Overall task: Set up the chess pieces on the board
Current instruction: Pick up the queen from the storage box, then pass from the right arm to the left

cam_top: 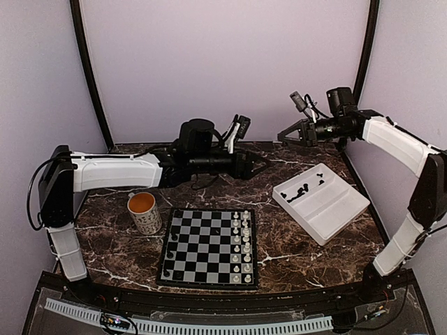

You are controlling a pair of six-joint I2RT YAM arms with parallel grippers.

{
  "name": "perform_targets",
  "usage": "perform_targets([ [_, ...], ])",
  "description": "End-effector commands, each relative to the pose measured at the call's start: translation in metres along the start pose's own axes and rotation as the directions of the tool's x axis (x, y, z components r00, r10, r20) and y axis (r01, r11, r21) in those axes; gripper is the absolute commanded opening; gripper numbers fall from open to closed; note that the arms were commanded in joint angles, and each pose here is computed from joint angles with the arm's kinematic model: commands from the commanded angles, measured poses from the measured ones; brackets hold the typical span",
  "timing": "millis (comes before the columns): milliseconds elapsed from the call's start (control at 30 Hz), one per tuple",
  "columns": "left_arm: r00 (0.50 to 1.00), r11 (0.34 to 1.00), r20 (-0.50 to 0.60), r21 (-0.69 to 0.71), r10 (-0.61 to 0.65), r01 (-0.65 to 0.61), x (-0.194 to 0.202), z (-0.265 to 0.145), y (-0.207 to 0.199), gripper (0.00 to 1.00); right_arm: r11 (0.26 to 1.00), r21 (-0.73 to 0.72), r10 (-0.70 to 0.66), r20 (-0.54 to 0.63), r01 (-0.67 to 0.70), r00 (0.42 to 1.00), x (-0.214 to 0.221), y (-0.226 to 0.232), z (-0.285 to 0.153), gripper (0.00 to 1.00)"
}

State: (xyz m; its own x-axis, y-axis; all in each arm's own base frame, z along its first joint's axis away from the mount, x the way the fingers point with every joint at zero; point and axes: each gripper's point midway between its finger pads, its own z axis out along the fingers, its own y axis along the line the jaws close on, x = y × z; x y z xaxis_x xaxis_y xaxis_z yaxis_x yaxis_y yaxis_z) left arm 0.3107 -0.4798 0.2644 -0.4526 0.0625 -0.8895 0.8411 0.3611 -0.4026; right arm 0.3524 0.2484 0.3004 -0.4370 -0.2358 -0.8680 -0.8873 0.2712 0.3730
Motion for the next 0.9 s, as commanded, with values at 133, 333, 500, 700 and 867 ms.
perform_targets([
  [133, 0.99, 0.989, 0.138, 0.143, 0.006, -0.026, -0.051, -0.002, -0.044, 0.71, 0.987, -0.129, -0.081, 0.087, 0.092, 0.993, -0.031, 0.053, 0.015, 0.12],
  [333, 0.989, 0.988, 0.146, 0.148, 0.026, -0.048, -0.056, -0.003, -0.048, 0.69, 0.978, -0.181, -0.085, 0.084, 0.099, 0.993, -0.033, 0.072, 0.023, 0.12],
  [500, 0.987, 0.986, 0.16, 0.157, 0.028, -0.053, -0.058, -0.004, -0.05, 0.58, 0.972, -0.211, -0.088, 0.083, 0.104, 0.993, -0.036, 0.083, 0.026, 0.13],
  [700, 0.984, 0.982, 0.178, 0.181, 0.027, -0.059, -0.061, -0.006, -0.055, 0.47, 0.965, -0.238, -0.09, 0.074, 0.105, 0.993, -0.031, 0.092, 0.03, 0.14],
  [867, 0.981, 0.979, 0.195, 0.194, 0.025, -0.063, -0.065, -0.008, -0.058, 0.37, 0.961, -0.254, -0.097, 0.071, 0.112, 0.993, -0.029, 0.1, 0.032, 0.15],
])
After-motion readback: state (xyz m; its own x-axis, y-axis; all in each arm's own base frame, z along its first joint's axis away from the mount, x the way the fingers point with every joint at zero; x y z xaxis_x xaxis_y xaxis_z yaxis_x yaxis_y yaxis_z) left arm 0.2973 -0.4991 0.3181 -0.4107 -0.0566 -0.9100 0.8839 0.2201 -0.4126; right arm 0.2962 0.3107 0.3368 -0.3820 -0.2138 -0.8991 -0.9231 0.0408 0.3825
